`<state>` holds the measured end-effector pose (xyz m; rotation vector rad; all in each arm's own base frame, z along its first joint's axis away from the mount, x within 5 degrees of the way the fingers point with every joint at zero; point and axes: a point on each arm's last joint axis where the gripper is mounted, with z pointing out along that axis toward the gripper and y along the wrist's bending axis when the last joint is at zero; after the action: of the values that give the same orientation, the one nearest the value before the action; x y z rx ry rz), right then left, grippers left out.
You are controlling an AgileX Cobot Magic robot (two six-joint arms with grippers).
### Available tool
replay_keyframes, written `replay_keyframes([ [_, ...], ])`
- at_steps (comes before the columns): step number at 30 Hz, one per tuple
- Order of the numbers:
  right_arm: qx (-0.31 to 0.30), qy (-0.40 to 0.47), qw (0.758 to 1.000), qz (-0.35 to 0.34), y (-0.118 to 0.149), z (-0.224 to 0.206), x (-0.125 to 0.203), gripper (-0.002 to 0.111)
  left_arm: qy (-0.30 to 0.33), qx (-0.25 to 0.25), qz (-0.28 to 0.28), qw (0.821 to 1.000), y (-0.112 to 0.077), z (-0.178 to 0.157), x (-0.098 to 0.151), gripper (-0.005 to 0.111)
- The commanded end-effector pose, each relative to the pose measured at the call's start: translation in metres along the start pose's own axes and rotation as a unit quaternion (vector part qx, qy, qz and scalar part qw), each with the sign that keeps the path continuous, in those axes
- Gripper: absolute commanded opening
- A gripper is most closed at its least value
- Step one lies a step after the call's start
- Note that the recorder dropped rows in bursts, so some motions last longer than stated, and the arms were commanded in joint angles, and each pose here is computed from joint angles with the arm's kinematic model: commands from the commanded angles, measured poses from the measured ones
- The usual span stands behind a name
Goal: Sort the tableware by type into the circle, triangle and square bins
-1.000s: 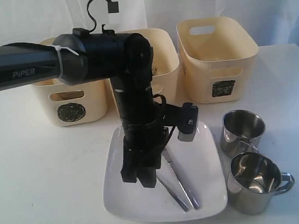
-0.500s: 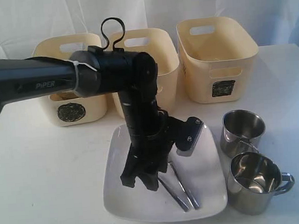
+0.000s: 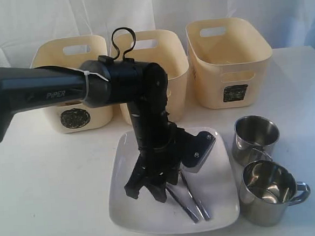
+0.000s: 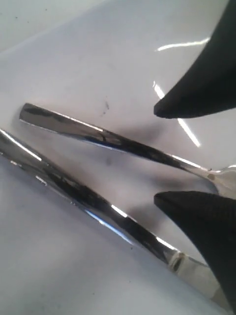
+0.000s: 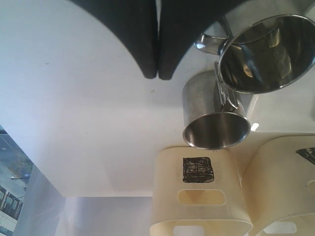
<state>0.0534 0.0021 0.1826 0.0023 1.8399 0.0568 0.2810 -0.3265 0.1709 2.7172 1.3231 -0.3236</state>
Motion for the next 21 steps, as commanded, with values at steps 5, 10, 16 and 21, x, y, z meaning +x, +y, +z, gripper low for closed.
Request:
replay_keyframes([
  [5,-0.001,-0.007,1.0,-0.002,0.0,0.0,0.0,0.0,-0.001,0.015,0.016,1.0,-0.002,0.014,-0.01,0.051],
  [10,-0.001,-0.007,1.0,-0.002,0.0,0.0,0.0,0.0,0.006,0.037,0.027,0.999,-0.005,0.03,-0.016,0.045],
  [16,-0.001,-0.007,1.0,-0.002,0.0,0.0,0.0,0.0,0.029,0.062,0.035,0.997,-0.008,0.035,-0.015,0.0],
  [21,-0.001,-0.007,1.0,-0.002,0.0,0.0,0.0,0.0,0.075,0.07,0.025,0.994,-0.01,0.034,-0.006,0.0],
])
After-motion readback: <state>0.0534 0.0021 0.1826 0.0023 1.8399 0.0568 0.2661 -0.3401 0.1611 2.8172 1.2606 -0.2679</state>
